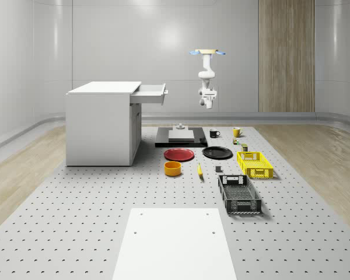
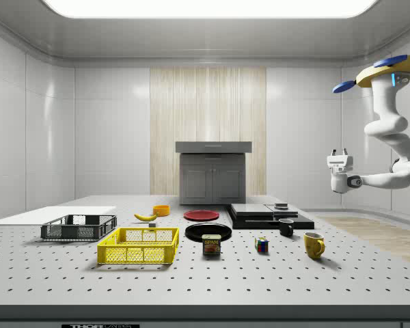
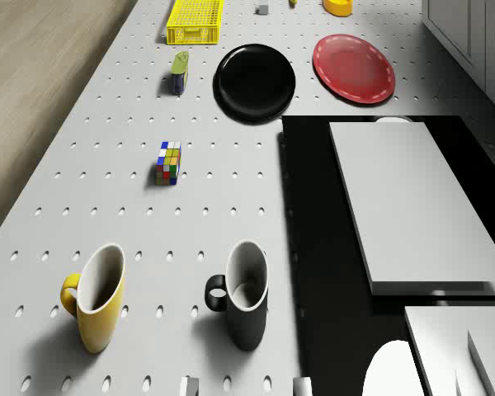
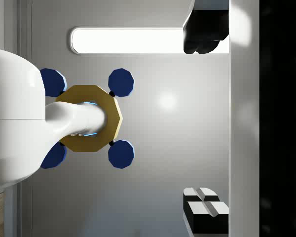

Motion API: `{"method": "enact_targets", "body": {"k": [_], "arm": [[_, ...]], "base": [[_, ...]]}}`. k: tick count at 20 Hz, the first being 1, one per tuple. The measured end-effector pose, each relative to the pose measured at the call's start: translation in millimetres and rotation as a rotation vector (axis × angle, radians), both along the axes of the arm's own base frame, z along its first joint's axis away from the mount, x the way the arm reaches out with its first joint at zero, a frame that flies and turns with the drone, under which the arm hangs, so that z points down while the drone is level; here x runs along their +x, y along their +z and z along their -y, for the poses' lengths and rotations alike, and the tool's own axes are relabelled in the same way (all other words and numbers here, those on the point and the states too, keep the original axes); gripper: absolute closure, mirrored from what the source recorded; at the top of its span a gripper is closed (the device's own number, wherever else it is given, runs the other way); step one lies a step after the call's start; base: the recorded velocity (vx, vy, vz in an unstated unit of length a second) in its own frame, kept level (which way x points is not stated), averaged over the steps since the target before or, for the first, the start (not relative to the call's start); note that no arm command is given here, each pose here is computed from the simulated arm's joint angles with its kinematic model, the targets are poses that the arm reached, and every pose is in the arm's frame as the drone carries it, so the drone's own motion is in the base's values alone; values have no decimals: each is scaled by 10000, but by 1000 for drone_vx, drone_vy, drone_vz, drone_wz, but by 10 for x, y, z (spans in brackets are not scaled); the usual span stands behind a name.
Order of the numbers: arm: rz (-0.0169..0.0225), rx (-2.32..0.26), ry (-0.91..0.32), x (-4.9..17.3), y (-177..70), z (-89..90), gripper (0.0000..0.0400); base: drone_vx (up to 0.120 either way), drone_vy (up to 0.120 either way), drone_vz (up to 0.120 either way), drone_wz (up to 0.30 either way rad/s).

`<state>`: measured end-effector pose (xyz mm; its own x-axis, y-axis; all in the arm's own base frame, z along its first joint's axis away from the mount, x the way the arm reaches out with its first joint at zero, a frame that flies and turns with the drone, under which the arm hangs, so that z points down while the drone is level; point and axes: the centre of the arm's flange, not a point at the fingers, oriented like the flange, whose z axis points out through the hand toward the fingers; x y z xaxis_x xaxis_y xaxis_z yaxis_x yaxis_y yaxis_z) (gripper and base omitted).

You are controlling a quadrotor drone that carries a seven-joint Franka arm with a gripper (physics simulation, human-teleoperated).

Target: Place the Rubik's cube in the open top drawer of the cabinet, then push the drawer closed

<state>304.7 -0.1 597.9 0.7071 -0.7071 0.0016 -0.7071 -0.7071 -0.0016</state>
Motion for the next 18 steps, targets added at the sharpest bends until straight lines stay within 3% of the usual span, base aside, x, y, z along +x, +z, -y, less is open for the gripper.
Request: {"method": "enact_targets", "body": {"k": [2, 5, 11, 18], "arm": [[16, 0, 0, -26, 153, 1, 0], [40, 0, 0, -37, 365, 1, 0], [86, 0, 0, -18, 708, 0, 0], [141, -1, 0, -5, 883, 0, 0]], "base": [[0, 0, 0, 0], [0, 0, 0, 0], [0, 0, 0, 0], [0, 0, 0, 0]]}}
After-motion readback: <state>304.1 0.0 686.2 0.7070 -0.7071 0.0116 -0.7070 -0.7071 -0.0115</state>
